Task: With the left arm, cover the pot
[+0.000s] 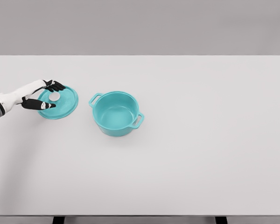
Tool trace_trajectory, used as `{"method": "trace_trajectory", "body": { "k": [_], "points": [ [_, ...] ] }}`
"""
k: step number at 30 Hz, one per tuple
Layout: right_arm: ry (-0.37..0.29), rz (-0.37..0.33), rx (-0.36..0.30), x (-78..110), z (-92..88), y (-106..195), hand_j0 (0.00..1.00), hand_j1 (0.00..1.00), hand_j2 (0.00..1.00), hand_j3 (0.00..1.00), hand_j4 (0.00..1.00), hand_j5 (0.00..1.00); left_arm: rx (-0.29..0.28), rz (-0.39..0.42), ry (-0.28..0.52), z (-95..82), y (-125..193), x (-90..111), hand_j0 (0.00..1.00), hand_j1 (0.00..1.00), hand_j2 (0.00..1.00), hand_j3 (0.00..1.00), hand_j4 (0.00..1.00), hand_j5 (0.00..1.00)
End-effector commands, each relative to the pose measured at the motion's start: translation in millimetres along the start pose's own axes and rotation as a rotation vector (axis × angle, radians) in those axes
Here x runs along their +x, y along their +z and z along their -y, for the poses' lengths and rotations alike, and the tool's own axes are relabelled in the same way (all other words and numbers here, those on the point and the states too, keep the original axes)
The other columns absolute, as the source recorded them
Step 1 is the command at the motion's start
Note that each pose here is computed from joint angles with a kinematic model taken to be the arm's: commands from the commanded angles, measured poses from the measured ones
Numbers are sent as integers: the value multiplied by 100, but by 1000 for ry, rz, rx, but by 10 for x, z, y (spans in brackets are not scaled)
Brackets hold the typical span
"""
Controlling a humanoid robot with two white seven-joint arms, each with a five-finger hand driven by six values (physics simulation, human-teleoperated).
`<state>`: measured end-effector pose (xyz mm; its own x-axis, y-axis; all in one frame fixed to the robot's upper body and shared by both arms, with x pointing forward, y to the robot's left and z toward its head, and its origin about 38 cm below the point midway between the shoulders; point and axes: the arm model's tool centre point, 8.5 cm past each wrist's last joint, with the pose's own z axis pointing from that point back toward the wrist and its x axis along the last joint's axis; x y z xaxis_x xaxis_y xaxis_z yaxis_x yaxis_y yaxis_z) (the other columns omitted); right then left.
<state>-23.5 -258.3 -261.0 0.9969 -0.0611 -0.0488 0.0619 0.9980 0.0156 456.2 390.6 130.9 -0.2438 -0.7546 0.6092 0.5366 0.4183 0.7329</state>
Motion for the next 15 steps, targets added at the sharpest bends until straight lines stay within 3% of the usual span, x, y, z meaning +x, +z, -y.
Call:
{"method": "trace_trajectory", "body": {
  "k": [1,15],
  "points": [
    [0,-1,1,-4,-2,0,100,100,100,100,100,100,6,-1,0,-13,4,0,73,73,73,73,73,73],
    [0,0,0,1,0,0,100,100,100,100,100,100,7,-2,-7,-33,-12,11,72,72,72,72,72,72]
  ]
}}
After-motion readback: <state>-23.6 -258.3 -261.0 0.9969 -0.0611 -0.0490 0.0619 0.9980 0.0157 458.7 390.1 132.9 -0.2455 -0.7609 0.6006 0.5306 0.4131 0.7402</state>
